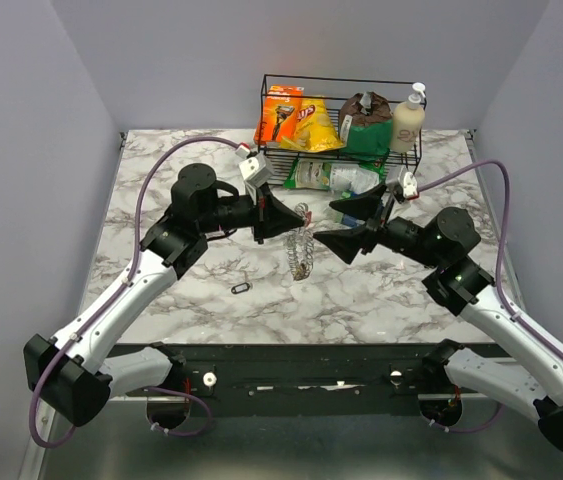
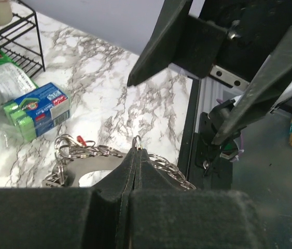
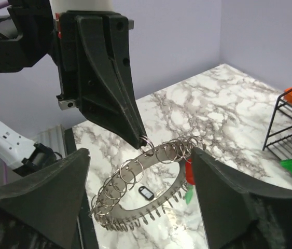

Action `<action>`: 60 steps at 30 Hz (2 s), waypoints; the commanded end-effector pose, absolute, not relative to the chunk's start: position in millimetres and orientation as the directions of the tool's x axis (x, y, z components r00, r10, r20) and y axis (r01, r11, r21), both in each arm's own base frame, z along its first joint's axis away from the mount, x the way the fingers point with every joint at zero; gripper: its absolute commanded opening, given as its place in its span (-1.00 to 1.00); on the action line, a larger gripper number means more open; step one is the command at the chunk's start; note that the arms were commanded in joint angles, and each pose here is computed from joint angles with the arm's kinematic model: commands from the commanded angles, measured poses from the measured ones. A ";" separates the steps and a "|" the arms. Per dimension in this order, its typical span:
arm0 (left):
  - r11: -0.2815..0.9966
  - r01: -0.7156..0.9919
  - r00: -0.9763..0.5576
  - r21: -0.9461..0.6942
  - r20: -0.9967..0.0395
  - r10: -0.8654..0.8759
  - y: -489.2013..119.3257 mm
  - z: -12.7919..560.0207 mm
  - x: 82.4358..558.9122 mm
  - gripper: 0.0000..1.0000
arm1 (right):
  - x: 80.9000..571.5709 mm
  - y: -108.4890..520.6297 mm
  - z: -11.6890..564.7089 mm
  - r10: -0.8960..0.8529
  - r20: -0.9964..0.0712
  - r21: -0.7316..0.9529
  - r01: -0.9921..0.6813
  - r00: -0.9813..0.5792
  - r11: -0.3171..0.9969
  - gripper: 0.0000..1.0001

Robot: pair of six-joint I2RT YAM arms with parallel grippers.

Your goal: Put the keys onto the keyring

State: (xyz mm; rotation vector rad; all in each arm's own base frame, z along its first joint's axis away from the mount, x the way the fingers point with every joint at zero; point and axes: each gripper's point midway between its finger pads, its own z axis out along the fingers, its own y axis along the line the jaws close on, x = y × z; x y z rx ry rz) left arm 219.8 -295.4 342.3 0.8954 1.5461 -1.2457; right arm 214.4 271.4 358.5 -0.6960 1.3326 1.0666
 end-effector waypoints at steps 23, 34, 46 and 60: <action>0.183 0.963 -0.228 -0.197 -0.959 0.170 -276.4 355.0 187.5 -1.00 | 173.8 289.4 341.9 0.057 -0.998 -0.002 -0.998 0.005 0.064 0.99; 0.118 0.971 -0.226 -0.207 -0.955 0.189 -284.2 354.1 177.1 -1.00 | 169.4 296.4 343.6 0.064 -0.998 0.017 -1.000 -0.017 -0.010 0.62; 0.106 0.973 -0.222 -0.204 -0.955 0.195 -289.8 351.7 174.2 -1.00 | 176.3 304.3 338.4 0.064 -0.996 0.061 -0.998 -0.063 -0.029 0.31; 0.087 0.977 -0.209 -0.196 -0.960 0.184 -293.0 352.7 171.2 -1.00 | 180.3 303.9 334.8 0.063 -0.996 0.067 -0.998 -0.067 -0.001 -0.45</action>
